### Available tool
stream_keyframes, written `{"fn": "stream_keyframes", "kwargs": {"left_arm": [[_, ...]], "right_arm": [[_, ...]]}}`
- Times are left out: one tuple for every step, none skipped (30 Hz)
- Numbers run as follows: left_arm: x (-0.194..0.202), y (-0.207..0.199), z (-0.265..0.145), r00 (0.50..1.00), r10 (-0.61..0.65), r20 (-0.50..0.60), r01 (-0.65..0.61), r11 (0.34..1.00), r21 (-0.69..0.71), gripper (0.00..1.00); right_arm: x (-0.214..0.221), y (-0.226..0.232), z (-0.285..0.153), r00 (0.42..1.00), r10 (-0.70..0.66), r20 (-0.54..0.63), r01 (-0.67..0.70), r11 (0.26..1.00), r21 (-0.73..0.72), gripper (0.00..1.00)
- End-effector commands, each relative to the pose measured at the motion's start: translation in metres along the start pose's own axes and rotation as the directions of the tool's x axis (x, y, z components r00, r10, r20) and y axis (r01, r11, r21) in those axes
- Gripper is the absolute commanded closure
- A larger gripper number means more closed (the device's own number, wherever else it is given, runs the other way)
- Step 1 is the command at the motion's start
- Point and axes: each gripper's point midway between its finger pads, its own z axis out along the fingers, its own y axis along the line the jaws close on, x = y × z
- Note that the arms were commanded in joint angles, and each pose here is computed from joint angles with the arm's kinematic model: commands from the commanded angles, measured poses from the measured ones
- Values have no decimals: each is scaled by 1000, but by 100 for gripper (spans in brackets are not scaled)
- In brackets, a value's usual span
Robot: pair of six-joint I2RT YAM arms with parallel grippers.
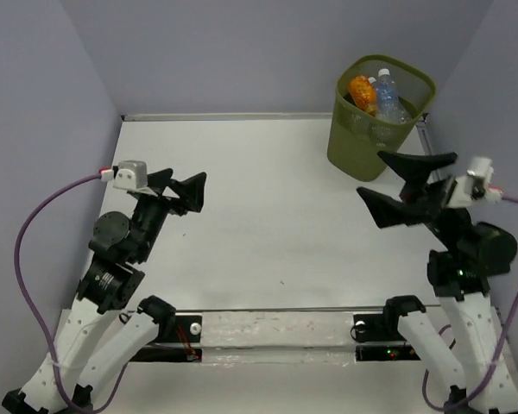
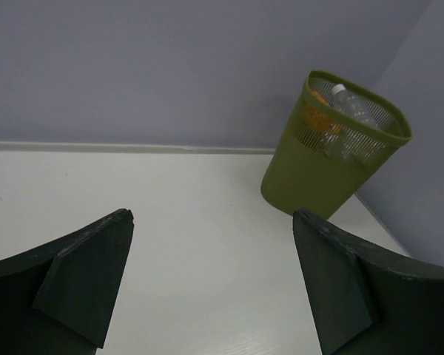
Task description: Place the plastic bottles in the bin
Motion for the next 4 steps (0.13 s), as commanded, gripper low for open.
{"fn": "stream_keyframes", "kwargs": {"left_arm": [[-61,-14,-22,978,-62,200,49,997,65,1],[-64,-16,-24,976,-76,204,62,995,76,1],[-65,-18,-25,975,-85,206,69,994,85,1],[-63,-24,-25,976,-94,194,72,991,116,1]], "right_arm": [[-55,28,-27,970,-183,158,171,982,86,0],[-55,23,-31,967,-197,159,179,976,122,0],[-58,16,-34,965,-198,171,168,971,172,0],[-55,12,-36,969,-189,160,156,968,195,0]]}}
